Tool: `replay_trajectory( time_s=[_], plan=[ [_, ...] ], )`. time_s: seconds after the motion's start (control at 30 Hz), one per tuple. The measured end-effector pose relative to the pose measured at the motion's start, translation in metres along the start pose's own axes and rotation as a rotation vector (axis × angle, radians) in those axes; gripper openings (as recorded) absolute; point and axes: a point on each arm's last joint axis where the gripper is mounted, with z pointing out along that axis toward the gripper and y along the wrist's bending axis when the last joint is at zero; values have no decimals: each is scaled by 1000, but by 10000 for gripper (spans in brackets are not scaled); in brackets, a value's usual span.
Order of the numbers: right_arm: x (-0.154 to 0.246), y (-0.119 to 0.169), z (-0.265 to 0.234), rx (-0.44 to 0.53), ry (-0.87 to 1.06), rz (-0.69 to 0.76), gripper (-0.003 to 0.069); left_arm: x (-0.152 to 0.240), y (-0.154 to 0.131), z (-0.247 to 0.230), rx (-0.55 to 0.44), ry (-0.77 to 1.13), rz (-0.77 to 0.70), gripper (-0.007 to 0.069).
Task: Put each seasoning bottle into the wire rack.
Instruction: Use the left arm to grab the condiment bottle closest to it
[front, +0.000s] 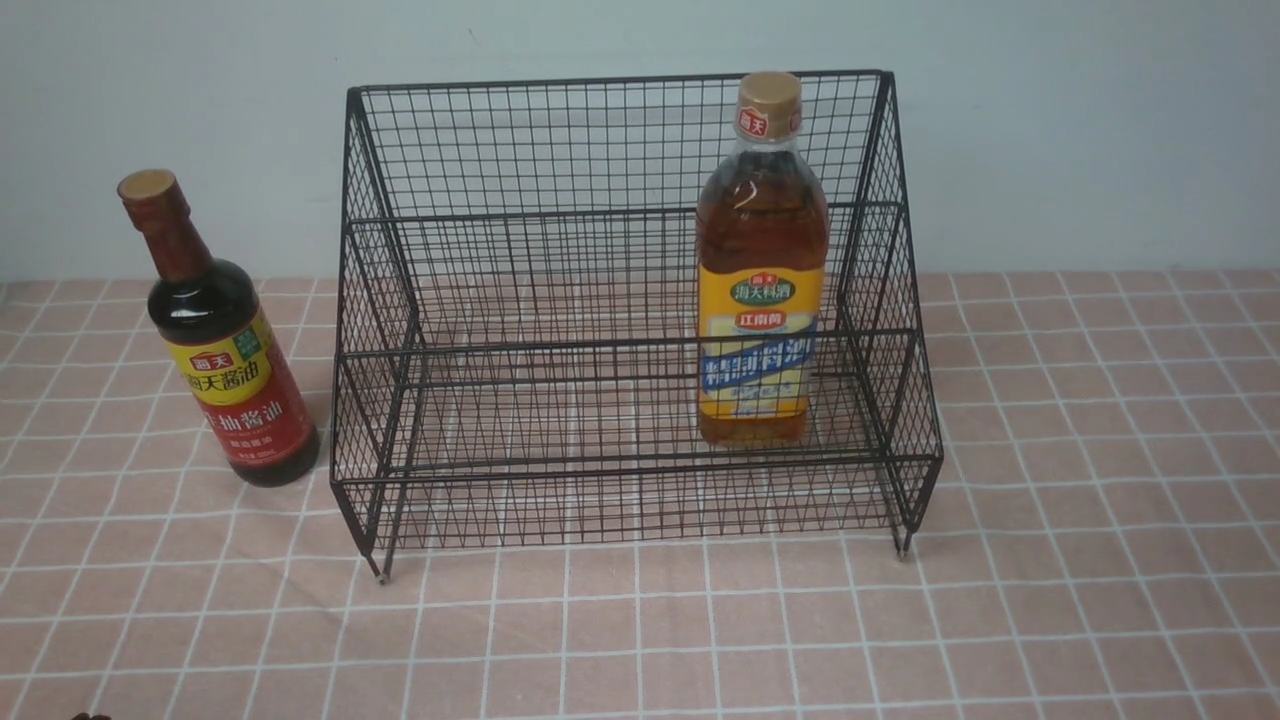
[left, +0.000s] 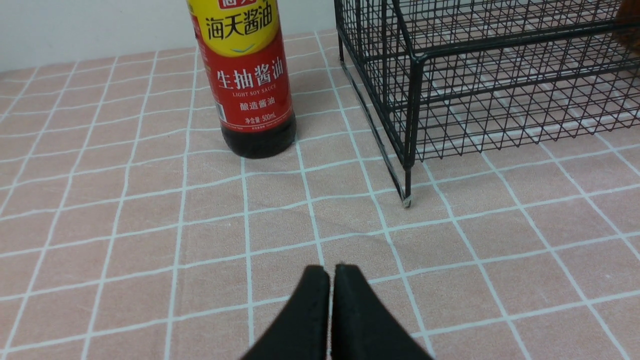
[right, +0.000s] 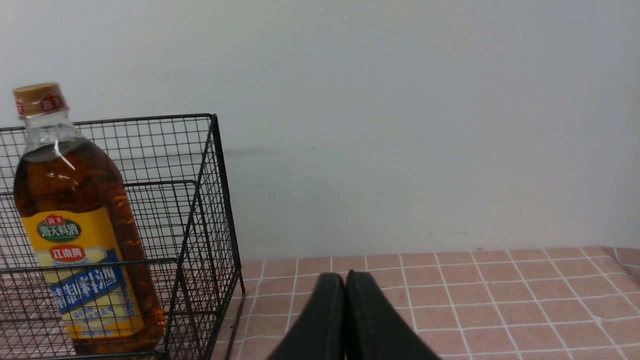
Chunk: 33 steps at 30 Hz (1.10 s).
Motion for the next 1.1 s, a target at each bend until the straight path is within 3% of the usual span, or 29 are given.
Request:
replay_trajectory(
  time_s=[0.27, 0.7, 0.93, 1.1],
  plan=[
    [-1, 1, 0, -7, -9, 0, -10, 0, 0, 0, 0, 0, 0, -7],
    [0, 9, 0, -98, -7, -123, -10, 0, 0, 0, 0, 0, 0, -7],
    [1, 9, -1, -101, 7, -125, -10, 0, 0, 0, 0, 0, 0, -7],
    [24, 5, 0, -67, 48, -127, -10, 0, 0, 0, 0, 0, 0, -7]
  ],
)
